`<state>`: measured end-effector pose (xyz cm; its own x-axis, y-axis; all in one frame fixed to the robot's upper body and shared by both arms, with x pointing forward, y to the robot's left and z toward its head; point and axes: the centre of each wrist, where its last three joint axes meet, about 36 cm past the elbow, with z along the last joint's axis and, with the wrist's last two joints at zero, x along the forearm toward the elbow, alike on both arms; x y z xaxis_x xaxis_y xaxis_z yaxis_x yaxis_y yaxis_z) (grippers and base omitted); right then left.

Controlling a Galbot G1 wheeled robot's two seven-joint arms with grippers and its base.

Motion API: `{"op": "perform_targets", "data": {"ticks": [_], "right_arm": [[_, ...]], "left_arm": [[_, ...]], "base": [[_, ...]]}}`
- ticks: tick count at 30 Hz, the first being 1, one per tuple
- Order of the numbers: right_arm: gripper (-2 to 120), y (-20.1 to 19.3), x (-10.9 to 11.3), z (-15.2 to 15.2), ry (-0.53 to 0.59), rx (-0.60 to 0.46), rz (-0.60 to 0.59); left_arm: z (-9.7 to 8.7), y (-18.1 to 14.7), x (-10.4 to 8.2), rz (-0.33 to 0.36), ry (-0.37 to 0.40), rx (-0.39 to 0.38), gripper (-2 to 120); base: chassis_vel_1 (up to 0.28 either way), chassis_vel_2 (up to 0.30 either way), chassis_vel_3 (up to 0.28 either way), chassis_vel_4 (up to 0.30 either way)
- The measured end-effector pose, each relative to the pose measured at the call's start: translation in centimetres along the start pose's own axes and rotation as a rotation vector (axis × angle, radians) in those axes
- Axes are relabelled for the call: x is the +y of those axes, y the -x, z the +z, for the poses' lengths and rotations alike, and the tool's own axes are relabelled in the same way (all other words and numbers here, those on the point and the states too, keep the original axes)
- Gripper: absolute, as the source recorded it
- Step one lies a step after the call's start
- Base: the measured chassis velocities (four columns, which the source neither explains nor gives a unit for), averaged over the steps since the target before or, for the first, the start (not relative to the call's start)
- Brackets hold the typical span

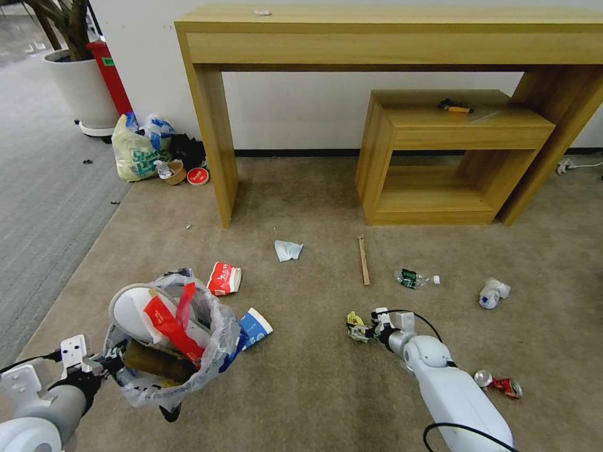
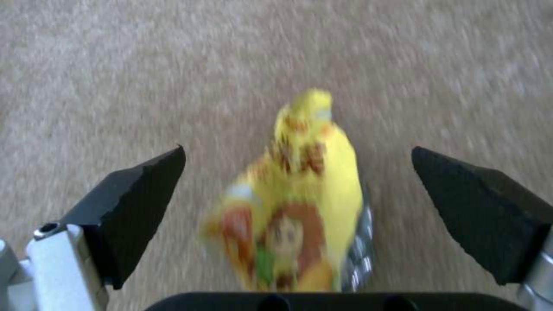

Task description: Pick up the trash bin and place the garbage on the floor into it.

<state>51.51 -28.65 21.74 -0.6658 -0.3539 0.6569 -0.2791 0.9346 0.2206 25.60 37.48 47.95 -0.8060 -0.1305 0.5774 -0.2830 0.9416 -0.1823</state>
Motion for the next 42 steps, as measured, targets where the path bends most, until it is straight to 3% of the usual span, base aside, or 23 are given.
{"op": "perform_targets", "data": {"ticks": [6,9,18,33,36,42], "right_arm": [[92,1.4,0.3,-0.9,-0.01,0.015,0.001],[80,1.9,0.3,-1.0,-0.012,0.039,0.003],[69,2.0,0.5,-0.2,-0.02,0.08,-0.001],[17,2.0,0.3,0.7,-0.003,0.069,0.005],[2,1.5,0.3,1.0,-0.004,0.055,0.007],[0,0.1,0.4,1.1,-0.004,0.018,0.014]], "left_arm": [[0.0,-0.1,-0.2,0.003,0.001,0.0,0],[0.0,-0.2,-0.5,0.009,0.003,-0.003,0],[0.0,-0.3,-0.7,0.014,0.003,-0.004,0],[-0.1,-0.5,-1.1,0.022,0.006,-0.01,0],[-0.1,-0.5,-1.2,0.024,0.007,-0.01,0],[-0.1,-0.6,-1.2,0.025,0.008,-0.009,0]], "base": [[0.0,0.0,0.0,0.0],[0.0,0.0,0.0,0.0],[0.0,0.0,0.0,0.0],[0.0,0.0,0.0,0.0],[0.0,0.0,0.0,0.0],[0.0,0.0,0.0,0.0]]}}
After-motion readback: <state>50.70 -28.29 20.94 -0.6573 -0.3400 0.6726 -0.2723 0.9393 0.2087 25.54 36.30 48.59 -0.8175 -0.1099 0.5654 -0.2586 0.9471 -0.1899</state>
